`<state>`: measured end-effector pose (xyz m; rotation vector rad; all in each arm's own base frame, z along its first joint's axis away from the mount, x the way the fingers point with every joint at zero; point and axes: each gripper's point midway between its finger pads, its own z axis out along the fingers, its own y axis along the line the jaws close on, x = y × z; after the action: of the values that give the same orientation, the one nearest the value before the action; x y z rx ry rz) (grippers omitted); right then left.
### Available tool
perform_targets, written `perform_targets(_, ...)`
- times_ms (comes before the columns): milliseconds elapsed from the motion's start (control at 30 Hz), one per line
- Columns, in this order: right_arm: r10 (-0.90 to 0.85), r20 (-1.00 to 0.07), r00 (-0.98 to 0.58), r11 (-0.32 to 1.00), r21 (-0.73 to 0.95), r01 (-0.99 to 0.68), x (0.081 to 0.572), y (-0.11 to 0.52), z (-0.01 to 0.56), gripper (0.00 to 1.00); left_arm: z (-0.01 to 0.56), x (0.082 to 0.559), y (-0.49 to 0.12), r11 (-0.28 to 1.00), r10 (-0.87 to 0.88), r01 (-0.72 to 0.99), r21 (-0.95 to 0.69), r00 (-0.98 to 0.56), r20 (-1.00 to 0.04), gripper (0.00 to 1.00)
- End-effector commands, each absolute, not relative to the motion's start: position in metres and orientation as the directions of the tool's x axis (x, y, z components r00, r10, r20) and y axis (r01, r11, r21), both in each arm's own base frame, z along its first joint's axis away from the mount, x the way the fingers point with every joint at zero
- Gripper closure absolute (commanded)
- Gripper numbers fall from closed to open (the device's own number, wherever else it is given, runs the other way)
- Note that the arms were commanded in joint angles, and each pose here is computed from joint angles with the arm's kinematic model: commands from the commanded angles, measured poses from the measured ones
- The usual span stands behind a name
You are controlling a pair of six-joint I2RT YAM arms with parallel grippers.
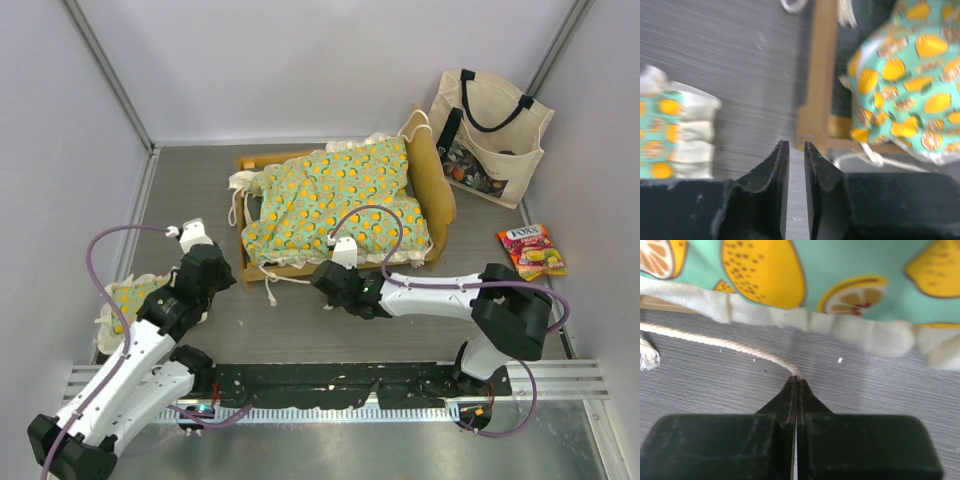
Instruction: Set up the pet bed
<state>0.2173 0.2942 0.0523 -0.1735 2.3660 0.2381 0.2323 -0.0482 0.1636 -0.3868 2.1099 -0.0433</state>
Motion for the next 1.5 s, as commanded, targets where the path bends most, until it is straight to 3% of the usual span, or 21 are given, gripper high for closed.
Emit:
perform_targets(0,-0.040,-0.720,-0.692,0.953,0.180,-0.243,0.226,0.324,0.069,0.99,0.147,0.236,-0.117,0.901,-0.372,-0.033,-0.432,-0.572,-0.731,0.77)
perform_targets(33,-0.041,-0.721,-0.692,0.952,0.183,-0.247,0.226,0.326,0.071,0.99,0.139,0.236,-0.121,0.891,-0.384,-0.022,-0.454,-0.572,-0.725,0.70)
perform_targets(167,-0.040,-0.730,-0.682,0.949,0.186,-0.254,0.229,0.329,0.076,0.99,0.128,0.227,-0.123,0.870,-0.424,-0.026,-0.493,-0.549,-0.720,0.61)
perform_targets(500,-0.027,-0.722,-0.691,0.941,0.215,-0.262,0.228,0.337,0.074,0.99,0.095,0.221,-0.163,0.853,-0.437,0.059,-0.518,-0.461,-0.772,0.57)
perform_targets(767,-0.021,-0.728,-0.686,0.939,0.221,-0.263,0.229,0.337,0.079,0.99,0.066,0.229,-0.133,0.929,-0.366,-0.088,-0.359,-0.345,-0.864,0.47)
perform_targets(1100,-0.019,-0.728,-0.685,0.937,0.226,-0.267,0.229,0.338,0.081,0.99,0.059,0.242,-0.148,0.923,-0.379,-0.048,-0.383,-0.291,-0.878,0.46)
perform_targets(1333,-0.014,-0.727,-0.686,0.935,0.233,-0.267,0.228,0.338,0.083,0.99,0.036,0.249,-0.155,0.946,-0.322,-0.071,-0.317,-0.327,-0.888,0.58)
perform_targets(1367,-0.018,-0.725,-0.688,0.936,0.229,-0.266,0.227,0.337,0.081,0.99,0.037,0.251,-0.156,0.939,-0.342,-0.077,-0.335,-0.315,-0.885,0.62)
perform_targets(1467,-0.019,-0.725,-0.689,0.937,0.228,-0.266,0.227,0.337,0.081,0.99,0.034,0.250,-0.159,0.942,-0.332,-0.062,-0.331,-0.330,-0.883,0.87)
